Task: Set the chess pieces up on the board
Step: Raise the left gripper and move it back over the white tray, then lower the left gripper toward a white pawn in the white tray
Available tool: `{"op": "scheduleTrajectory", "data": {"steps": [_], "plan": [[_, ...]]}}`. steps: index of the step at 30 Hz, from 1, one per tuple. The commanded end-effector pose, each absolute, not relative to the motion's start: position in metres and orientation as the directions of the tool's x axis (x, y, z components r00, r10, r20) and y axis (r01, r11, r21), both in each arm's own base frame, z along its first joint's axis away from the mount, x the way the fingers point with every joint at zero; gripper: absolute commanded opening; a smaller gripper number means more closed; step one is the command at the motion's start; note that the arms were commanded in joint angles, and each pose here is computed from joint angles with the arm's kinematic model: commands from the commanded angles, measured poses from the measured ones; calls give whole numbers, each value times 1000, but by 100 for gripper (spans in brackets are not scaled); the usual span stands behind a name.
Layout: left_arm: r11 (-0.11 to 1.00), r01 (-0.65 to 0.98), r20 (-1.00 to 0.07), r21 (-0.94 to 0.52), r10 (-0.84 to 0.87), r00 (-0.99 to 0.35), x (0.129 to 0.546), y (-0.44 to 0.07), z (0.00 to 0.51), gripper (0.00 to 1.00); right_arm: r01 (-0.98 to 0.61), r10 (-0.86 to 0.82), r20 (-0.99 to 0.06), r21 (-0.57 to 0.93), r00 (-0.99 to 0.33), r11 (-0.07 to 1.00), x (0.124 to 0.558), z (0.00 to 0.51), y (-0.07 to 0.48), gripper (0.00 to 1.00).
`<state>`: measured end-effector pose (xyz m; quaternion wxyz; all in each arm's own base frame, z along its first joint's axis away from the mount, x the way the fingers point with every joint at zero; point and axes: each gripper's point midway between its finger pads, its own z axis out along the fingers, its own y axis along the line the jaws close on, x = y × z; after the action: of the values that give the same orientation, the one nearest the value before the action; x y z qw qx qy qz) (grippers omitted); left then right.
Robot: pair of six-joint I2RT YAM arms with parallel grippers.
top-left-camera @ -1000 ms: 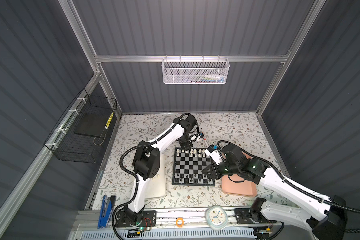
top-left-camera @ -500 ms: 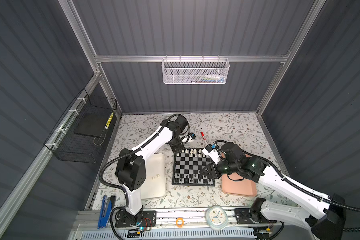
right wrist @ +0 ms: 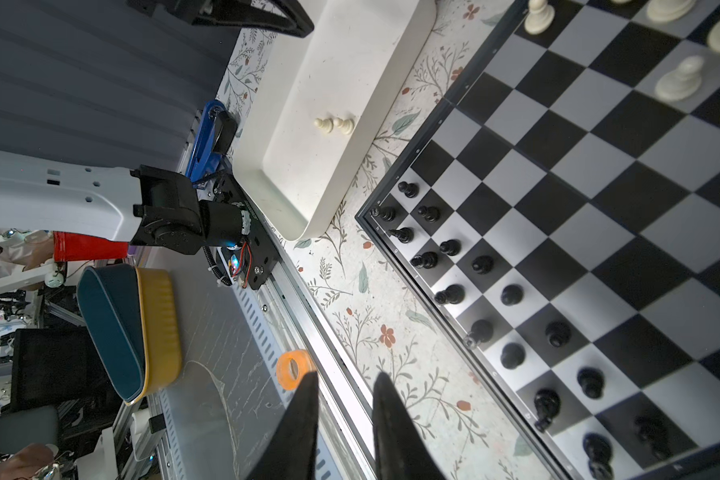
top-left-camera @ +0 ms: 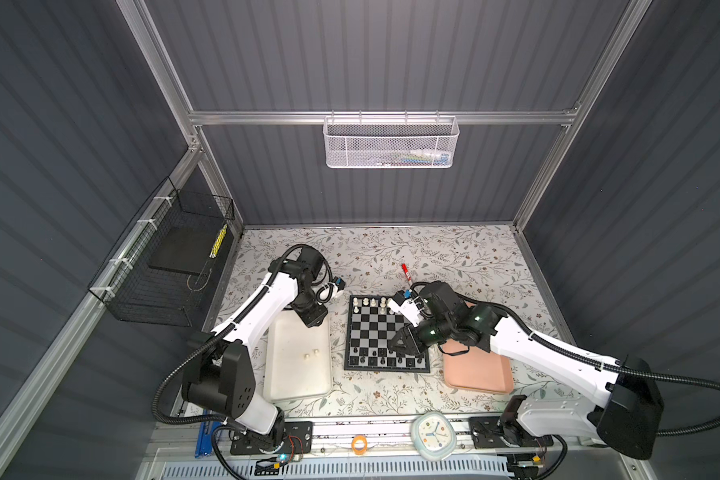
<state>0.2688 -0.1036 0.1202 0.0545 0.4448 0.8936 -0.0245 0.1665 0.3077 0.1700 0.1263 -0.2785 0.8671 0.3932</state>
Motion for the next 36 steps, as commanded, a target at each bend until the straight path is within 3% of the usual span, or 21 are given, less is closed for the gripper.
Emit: {"op": "scheduleTrajectory", "data": {"steps": [1, 19, 36], "plan": [[609, 793, -142, -31, 782, -607, 261, -103, 116, 44, -616, -392, -474, 612, -788, 497, 167, 179, 318, 26], [611, 791, -175, -48, 774, -608, 253, -106, 111, 51, -625, -327, -541, 578, -775, 525, 175, 177, 318, 26], [613, 788, -186, -49, 770, -611, 241, -103, 107, 55, -618, -335, -526, 582, -782, 529, 174, 167, 317, 26]]}}
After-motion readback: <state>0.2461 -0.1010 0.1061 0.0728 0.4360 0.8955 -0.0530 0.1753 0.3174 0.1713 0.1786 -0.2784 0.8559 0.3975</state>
